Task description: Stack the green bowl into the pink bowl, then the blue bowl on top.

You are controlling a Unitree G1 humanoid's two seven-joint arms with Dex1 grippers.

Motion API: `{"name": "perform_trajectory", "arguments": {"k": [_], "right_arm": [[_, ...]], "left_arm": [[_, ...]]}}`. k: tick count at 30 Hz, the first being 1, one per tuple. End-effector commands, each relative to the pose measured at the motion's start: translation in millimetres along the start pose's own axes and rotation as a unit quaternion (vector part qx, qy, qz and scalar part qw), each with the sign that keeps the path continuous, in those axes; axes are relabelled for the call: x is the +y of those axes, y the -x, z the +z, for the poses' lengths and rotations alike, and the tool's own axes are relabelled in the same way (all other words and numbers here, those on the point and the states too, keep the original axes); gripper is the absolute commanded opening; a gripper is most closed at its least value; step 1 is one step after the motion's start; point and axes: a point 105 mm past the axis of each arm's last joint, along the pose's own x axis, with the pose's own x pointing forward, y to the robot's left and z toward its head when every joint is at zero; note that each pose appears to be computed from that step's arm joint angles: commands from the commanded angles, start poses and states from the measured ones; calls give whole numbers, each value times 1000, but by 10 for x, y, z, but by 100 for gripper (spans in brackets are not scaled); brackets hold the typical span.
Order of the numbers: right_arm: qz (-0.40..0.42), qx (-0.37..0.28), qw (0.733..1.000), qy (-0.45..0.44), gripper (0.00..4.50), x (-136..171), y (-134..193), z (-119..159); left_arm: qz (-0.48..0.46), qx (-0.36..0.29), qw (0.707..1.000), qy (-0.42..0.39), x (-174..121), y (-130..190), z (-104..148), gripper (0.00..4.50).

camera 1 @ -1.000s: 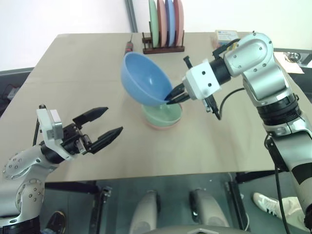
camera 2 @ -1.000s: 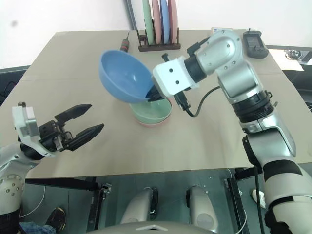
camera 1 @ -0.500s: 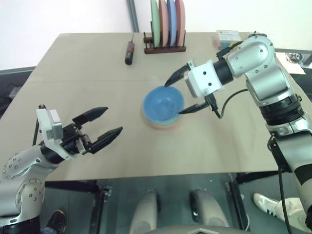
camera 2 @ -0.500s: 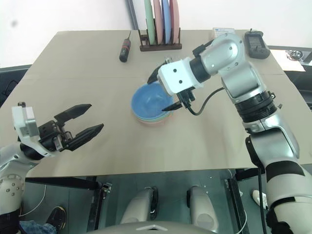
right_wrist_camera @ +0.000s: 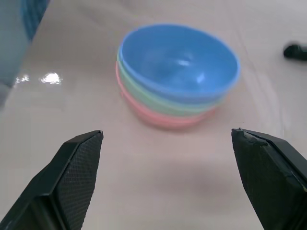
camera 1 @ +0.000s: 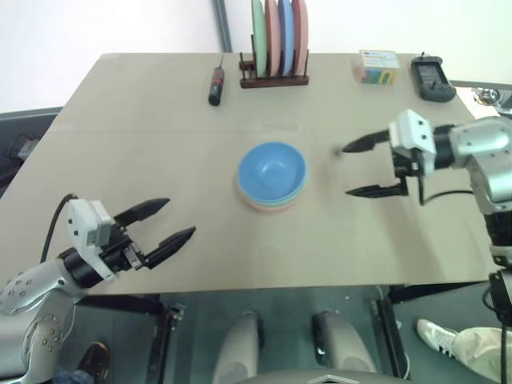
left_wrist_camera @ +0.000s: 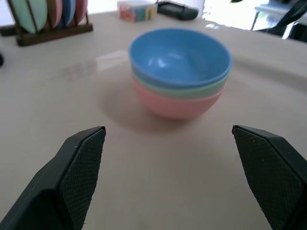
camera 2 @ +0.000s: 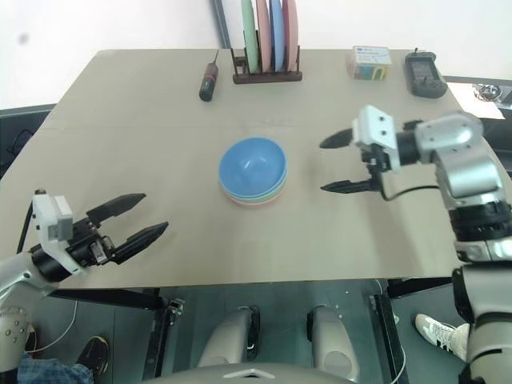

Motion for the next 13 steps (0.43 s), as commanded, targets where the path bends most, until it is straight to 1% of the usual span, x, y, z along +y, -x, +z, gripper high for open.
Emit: {"name": "perform_trajectory", "arguments": {"k": [1,5,8,13], "right_arm": [[-68,-22,997,-32,449,-40,395,-38],[-97,-25,993,-69,449,18,650,-175],[-110,-24,991,-71,449,88,825,-254],[-113,-24,990,-75,449,110,913,-285]], "left_arm": [[14,-6,999,-45,11,134,154,450],[23,-2,998,-51,27,242,179,450],[33,-2,997,-63,60,311,244,450],[37,4,997,-75,81,337,260,450]]}}
